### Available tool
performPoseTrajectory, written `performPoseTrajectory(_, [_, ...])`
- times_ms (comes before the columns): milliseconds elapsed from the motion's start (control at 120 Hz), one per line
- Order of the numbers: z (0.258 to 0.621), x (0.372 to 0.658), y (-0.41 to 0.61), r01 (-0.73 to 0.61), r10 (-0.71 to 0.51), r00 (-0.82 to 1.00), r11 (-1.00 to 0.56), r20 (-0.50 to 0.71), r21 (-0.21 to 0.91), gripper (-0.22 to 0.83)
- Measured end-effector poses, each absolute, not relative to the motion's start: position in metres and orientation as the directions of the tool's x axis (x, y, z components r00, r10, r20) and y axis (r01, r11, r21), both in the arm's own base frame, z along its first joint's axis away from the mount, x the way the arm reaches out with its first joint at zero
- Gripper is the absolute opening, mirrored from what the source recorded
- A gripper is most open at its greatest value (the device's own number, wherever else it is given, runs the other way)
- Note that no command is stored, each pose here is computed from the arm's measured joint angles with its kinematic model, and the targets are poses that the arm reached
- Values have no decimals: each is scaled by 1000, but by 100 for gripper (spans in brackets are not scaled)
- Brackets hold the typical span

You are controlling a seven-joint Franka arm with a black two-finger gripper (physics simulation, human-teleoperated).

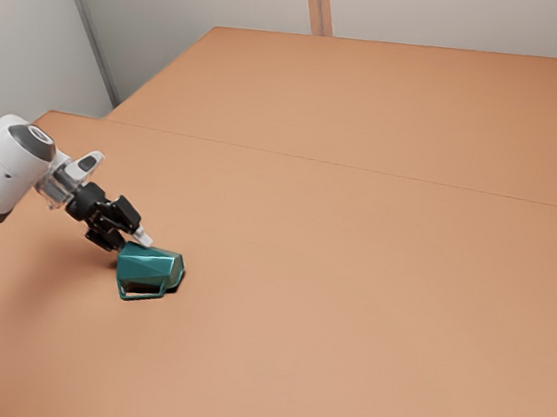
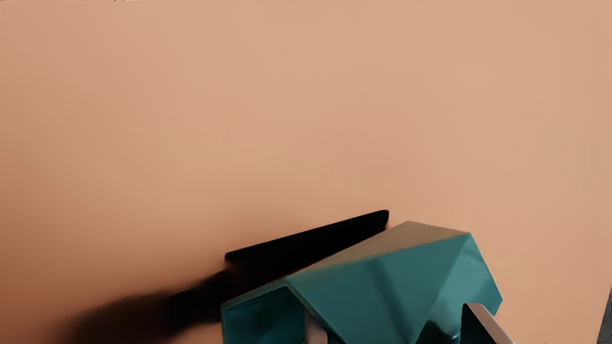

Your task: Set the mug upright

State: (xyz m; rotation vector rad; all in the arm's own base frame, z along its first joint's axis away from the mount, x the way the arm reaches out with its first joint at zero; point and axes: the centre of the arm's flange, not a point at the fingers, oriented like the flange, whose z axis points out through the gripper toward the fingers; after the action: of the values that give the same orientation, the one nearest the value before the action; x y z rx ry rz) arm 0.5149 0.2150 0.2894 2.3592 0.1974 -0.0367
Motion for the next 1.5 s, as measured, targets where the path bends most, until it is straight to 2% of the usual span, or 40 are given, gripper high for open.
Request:
performPoseTrajectory(167, [288,517,209,140,122,990,-695,-76,706,11])
performPoseTrajectory(367, [289,521,201,123,112,992,-686,-62,717,7])
performPoseTrajectory(608, [298,528,186,85,82,996,-682,-39,726,-10])
performPoseTrajectory(758, [307,536,164,53,56,998,-663,-21,747,-16])
performPoseTrajectory(1108, [335,546,130,-14,4,1000,-657,22,754,-17])
performPoseTrajectory(1300, [365,555,112,-95,-83,995,-723,51,685,-17])
performPoseTrajectory(1500, [392,575,66,-265,-266,961,-822,72,505,-17])
